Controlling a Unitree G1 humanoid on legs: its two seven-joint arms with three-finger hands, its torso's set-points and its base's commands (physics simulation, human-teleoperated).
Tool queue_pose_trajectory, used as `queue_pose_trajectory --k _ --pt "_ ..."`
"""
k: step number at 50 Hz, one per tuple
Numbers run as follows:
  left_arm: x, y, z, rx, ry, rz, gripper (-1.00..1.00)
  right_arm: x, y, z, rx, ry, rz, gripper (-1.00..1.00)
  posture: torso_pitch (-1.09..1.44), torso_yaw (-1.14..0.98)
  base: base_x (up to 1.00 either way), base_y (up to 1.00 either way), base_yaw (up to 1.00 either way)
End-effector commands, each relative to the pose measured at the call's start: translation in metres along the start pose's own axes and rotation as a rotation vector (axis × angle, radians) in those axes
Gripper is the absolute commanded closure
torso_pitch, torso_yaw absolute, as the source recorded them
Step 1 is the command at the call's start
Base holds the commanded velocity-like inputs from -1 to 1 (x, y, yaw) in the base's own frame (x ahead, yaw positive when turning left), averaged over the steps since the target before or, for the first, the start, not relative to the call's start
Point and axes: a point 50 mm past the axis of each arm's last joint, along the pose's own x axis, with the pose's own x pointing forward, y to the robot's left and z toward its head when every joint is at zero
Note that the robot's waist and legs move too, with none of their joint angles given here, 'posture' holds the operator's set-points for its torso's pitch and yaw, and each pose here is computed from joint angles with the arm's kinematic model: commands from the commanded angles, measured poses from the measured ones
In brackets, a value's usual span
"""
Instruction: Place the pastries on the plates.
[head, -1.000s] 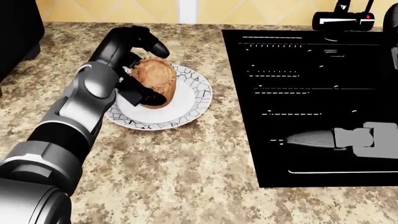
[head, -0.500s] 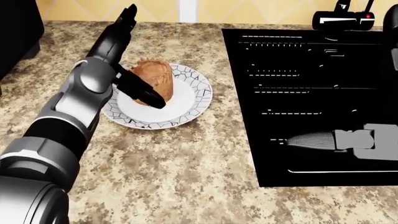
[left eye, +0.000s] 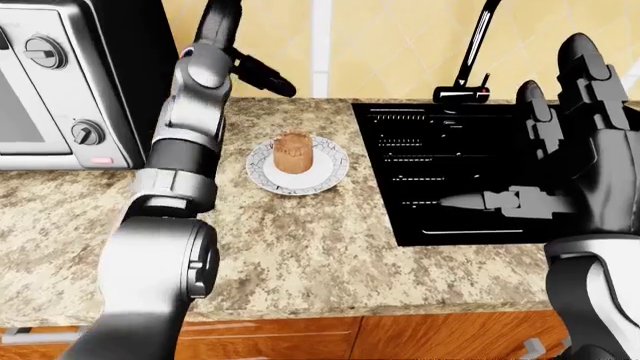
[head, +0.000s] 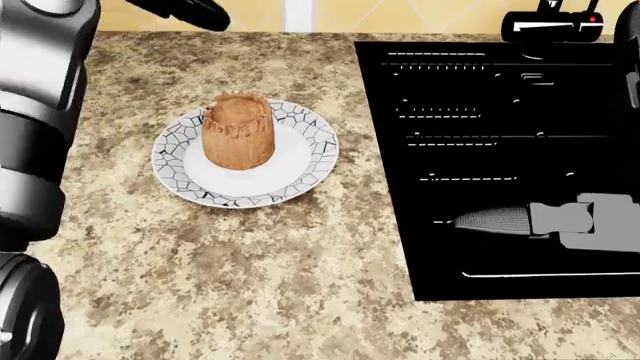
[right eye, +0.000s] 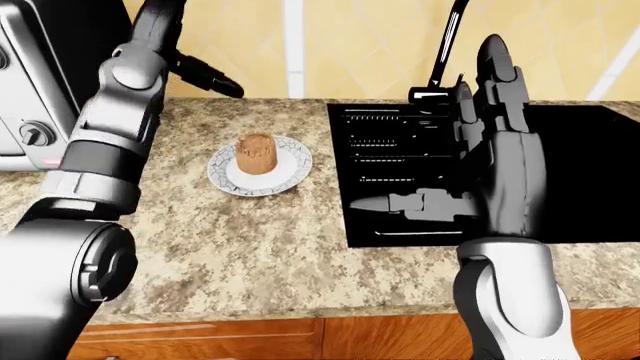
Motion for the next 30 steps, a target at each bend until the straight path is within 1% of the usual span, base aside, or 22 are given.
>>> queue_pose_trajectory --k 1,3,5,7,10,13,14,15,19,22,23,26,28,30 --pt "-0.001 0.02 0.026 -0.018 -0.076 0.061 -1.0 0.001 -0.001 0.01 -0.003 -0.06 -0.009 -1.0 -0.14 -0.01 0.0 0.0 0.0" --pt "-0.006 0.026 0.031 -0.025 -0.084 0.073 -1.0 0.001 0.0 0.011 -0.003 -0.063 -0.005 -1.0 -0.14 -0.01 0.0 0.0 0.0" --pt "-0.012 0.033 0.035 -0.017 -0.09 0.087 -1.0 0.001 -0.002 0.013 -0.004 -0.066 -0.007 -1.0 -0.14 -0.01 0.0 0.0 0.0" --pt "-0.021 0.04 0.041 -0.035 -0.109 0.109 -1.0 0.002 -0.004 0.015 -0.005 -0.075 -0.016 -1.0 -0.14 -0.01 0.0 0.0 0.0" --pt "-0.036 0.051 0.046 -0.032 -0.122 0.145 -1.0 0.002 -0.004 0.016 -0.007 -0.082 -0.024 -1.0 -0.14 -0.01 0.0 0.0 0.0" --pt "-0.05 0.057 0.049 -0.031 -0.129 0.151 -1.0 0.003 -0.006 0.019 -0.011 -0.093 -0.034 -1.0 -0.14 -0.01 0.0 0.0 0.0" --pt "-0.054 0.061 0.048 -0.03 -0.122 0.166 -1.0 0.003 -0.006 0.019 -0.008 -0.096 -0.037 -1.0 -0.14 -0.01 0.0 0.0 0.0" --pt "-0.056 0.062 0.049 -0.031 -0.126 0.166 -1.0 0.003 -0.006 0.019 -0.01 -0.097 -0.038 -1.0 -0.14 -0.01 0.0 0.0 0.0" --pt "-0.075 0.065 0.051 -0.014 -0.124 0.161 -1.0 0.002 -0.007 0.019 -0.011 -0.098 -0.044 -1.0 -0.14 -0.01 0.0 0.0 0.0" --pt "-0.085 0.068 0.053 0.007 -0.118 0.156 -1.0 0.002 -0.005 0.019 -0.011 -0.099 -0.043 -1.0 -0.14 -0.01 0.0 0.0 0.0" --pt "-0.09 0.072 0.054 0.014 -0.119 0.164 -1.0 0.001 -0.005 0.018 -0.01 -0.096 -0.044 -1.0 -0.14 -0.01 0.0 0.0 0.0" --pt "-0.096 0.074 0.057 0.025 -0.124 0.168 -1.0 0.001 -0.005 0.016 -0.009 -0.094 -0.043 -1.0 -0.14 -0.01 0.0 0.0 0.0" --pt "-0.102 0.075 0.056 0.018 -0.134 0.172 -1.0 0.001 -0.004 0.016 -0.007 -0.093 -0.04 -1.0 -0.14 -0.01 0.0 0.0 0.0" --pt "-0.109 0.074 0.054 0.028 -0.128 0.174 -1.0 0.001 -0.004 0.016 -0.006 -0.095 -0.041 -1.0 -0.14 -0.01 0.0 0.0 0.0"
